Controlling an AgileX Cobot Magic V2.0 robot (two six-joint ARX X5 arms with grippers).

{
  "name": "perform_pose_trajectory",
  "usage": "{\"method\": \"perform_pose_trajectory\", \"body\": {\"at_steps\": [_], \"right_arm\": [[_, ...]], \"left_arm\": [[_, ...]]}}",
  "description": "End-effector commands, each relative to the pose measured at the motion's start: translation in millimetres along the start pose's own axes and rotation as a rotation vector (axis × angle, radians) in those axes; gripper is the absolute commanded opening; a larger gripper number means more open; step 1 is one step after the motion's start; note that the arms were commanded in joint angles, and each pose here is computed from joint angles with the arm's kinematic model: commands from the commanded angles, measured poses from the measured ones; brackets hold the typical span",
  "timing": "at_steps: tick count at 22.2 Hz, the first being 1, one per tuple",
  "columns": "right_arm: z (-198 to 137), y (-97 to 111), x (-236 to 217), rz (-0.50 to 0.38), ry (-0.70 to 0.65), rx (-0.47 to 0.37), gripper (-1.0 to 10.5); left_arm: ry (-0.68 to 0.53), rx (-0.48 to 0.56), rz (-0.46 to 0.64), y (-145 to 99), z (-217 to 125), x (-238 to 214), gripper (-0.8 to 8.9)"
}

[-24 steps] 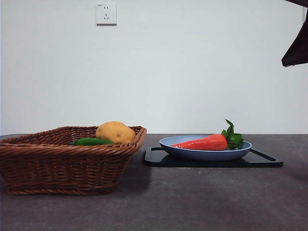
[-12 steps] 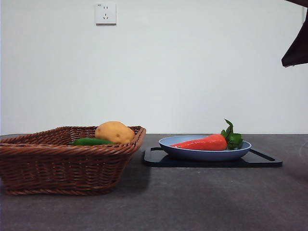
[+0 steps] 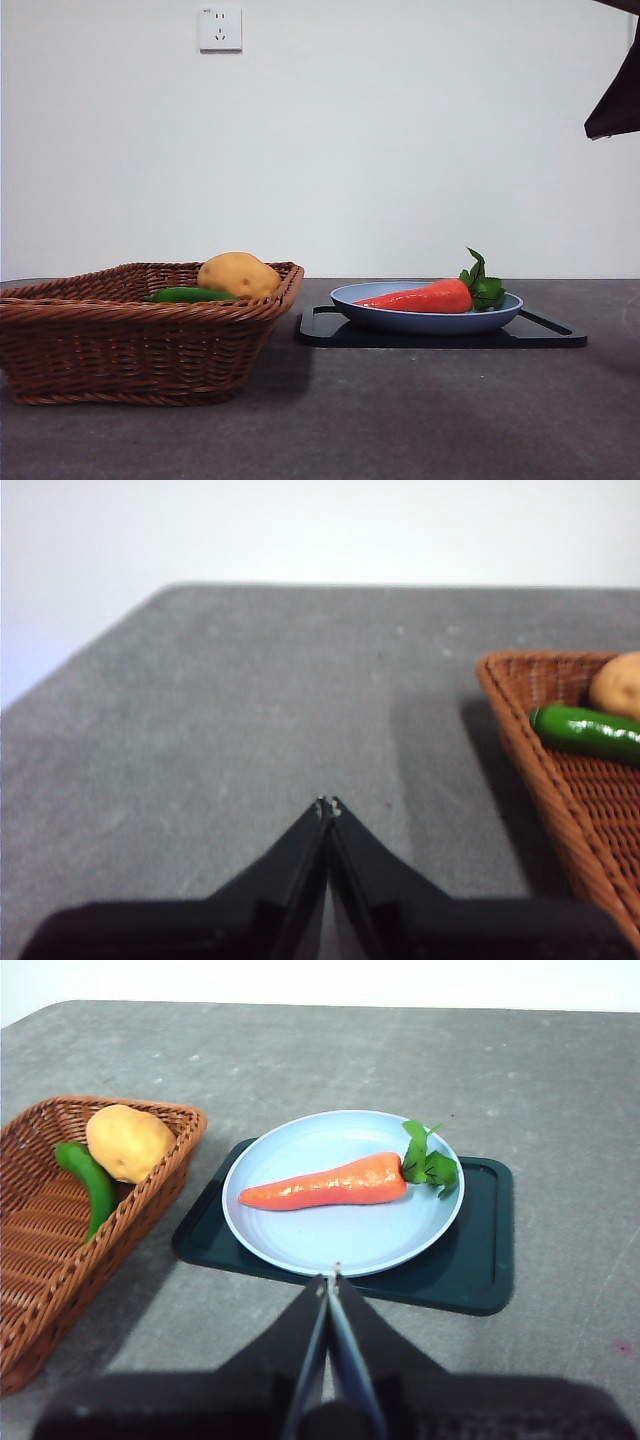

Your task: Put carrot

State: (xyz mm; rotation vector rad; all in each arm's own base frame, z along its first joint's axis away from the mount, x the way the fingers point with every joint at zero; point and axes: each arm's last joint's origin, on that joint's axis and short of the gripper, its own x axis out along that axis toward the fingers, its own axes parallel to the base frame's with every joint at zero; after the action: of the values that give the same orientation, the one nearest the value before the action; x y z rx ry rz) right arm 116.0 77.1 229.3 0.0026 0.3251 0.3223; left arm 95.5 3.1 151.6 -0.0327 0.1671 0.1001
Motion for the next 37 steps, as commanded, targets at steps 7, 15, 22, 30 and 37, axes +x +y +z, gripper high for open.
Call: {"method": "perform_pose_trajectory", "body": {"at_steps": [7,15,22,30,37], "right_arm": [[3.0,1.1,-0.6,0.004,-0.017,0.012,0.0],[3.0,1.1,-0.6,0.004,-0.017,0.012,0.0],[-2.1,-24.2,-29.9,-0.135,-0.173,0.001,0.0],[-58.7,-57.5,-23.8,-0.112,-0.182,0.077,0.0],[-79.4,-62.7,-16.5,-0.155,-0.150,0.091,0.0]], "left_arm": [[-0.011,-0.024,-0.014,-0.2,-1.3,0.7,0.08],[-0.011,-0.024,-0.013,-0.2,-1.3,0.7,0.08],[-0.011,-0.024,-0.014,-0.2,-1.3,0.7,0.08],[-0.011,-0.024,-0.014,-0.2,-1.3,0.7,0.08],[-0.011,-0.024,-0.014,-0.2,-1.3,0.7,0.08]]}}
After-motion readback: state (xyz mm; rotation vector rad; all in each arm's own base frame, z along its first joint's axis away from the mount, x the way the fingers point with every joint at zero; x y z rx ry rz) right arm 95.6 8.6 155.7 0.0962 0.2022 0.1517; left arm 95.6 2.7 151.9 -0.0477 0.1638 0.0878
